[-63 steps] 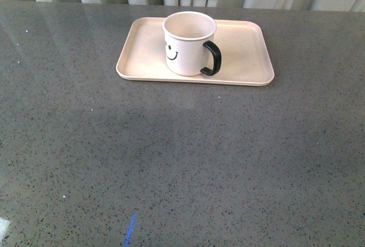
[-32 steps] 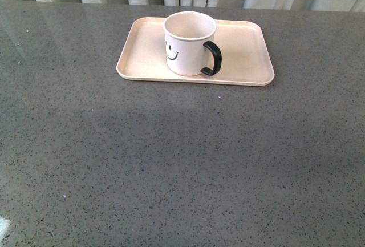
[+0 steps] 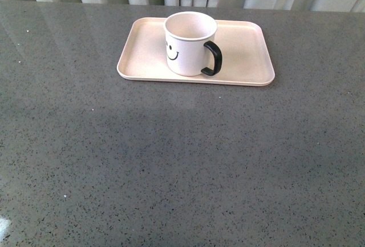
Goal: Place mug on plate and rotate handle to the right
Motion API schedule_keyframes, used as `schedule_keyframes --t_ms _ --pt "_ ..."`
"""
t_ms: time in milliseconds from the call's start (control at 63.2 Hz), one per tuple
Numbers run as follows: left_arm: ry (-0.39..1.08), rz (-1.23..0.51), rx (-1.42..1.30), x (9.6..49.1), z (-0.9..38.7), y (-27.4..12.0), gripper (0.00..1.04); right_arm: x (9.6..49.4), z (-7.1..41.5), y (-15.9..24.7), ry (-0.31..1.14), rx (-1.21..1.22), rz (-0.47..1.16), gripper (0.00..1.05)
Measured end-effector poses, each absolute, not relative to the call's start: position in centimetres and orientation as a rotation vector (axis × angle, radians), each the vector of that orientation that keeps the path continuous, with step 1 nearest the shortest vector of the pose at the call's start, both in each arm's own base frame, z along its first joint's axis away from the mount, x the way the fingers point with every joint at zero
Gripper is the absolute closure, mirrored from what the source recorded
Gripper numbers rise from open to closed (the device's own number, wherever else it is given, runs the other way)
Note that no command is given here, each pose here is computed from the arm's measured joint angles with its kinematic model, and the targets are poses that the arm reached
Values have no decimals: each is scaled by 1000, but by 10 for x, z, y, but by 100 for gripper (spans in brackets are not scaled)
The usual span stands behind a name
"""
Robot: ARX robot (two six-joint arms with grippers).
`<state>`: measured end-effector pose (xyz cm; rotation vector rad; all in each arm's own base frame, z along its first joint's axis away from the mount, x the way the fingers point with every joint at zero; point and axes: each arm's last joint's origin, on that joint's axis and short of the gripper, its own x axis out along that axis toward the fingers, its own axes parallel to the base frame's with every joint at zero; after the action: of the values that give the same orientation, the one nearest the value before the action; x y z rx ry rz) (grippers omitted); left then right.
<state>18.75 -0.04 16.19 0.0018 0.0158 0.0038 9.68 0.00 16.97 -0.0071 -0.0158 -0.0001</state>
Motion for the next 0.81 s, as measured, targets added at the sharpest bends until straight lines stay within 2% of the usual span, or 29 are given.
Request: schedule_keyframes --t_ms 807 --pt "-4 -3 2 132 168 0 103 97 170 0 -16 -7 0 9"
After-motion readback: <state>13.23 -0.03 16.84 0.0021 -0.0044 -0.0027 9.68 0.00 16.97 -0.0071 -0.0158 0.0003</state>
